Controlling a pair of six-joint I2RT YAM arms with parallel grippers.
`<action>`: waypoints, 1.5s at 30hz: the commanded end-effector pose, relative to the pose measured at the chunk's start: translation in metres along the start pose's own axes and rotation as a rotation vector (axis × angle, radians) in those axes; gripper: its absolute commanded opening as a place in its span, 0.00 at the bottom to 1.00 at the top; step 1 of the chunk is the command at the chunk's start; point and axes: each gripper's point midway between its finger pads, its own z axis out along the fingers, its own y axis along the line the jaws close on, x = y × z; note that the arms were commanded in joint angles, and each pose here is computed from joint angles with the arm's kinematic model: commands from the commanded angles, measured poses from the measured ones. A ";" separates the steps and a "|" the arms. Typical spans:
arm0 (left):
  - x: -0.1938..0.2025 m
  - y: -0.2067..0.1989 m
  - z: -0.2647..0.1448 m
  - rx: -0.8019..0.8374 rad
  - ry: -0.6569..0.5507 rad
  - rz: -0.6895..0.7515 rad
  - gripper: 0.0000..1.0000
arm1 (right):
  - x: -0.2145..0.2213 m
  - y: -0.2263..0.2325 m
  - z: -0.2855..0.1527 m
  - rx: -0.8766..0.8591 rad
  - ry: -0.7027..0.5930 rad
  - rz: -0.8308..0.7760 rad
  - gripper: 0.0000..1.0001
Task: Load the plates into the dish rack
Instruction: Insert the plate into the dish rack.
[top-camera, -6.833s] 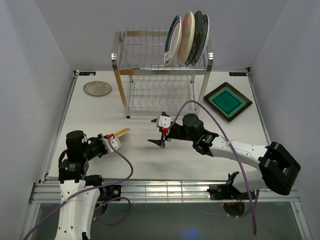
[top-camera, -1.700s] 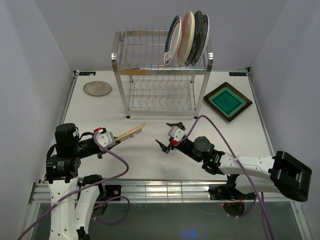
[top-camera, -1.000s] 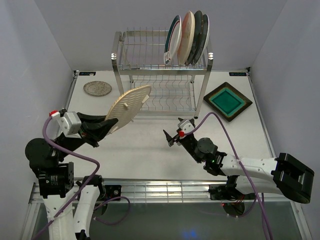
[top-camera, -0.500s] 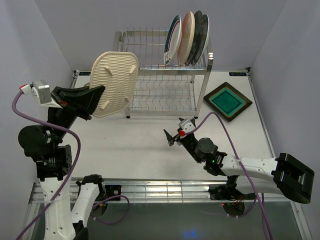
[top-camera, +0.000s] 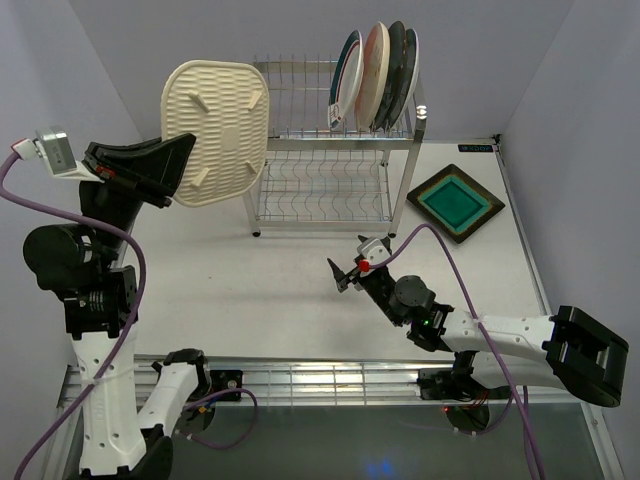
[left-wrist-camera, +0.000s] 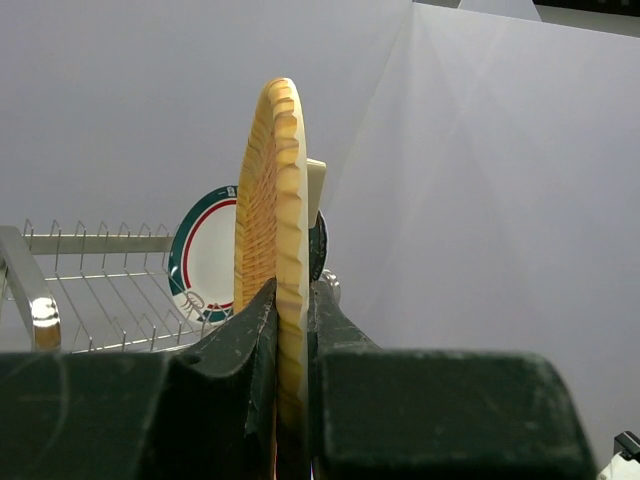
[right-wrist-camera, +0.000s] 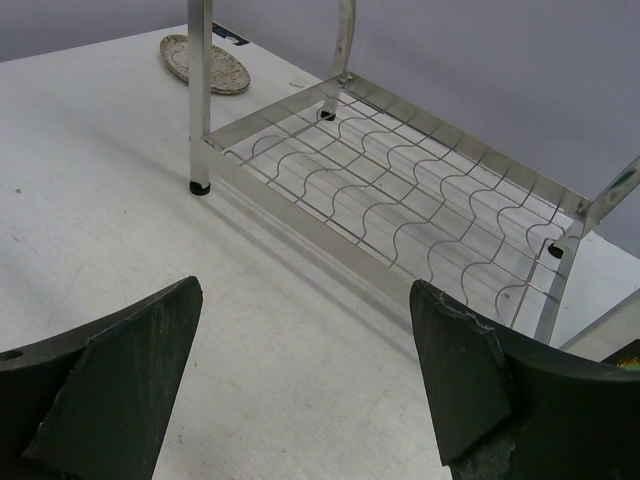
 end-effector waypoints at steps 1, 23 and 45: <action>-0.028 -0.022 -0.006 0.035 -0.108 0.026 0.00 | -0.019 -0.006 0.003 0.033 -0.065 0.046 0.90; -0.021 -0.031 -0.021 0.112 -0.175 0.062 0.00 | -0.021 -0.005 0.004 0.032 -0.065 0.058 0.90; -0.022 -0.052 -0.036 0.204 -0.215 0.121 0.00 | -0.018 -0.005 0.006 0.035 -0.048 0.050 0.90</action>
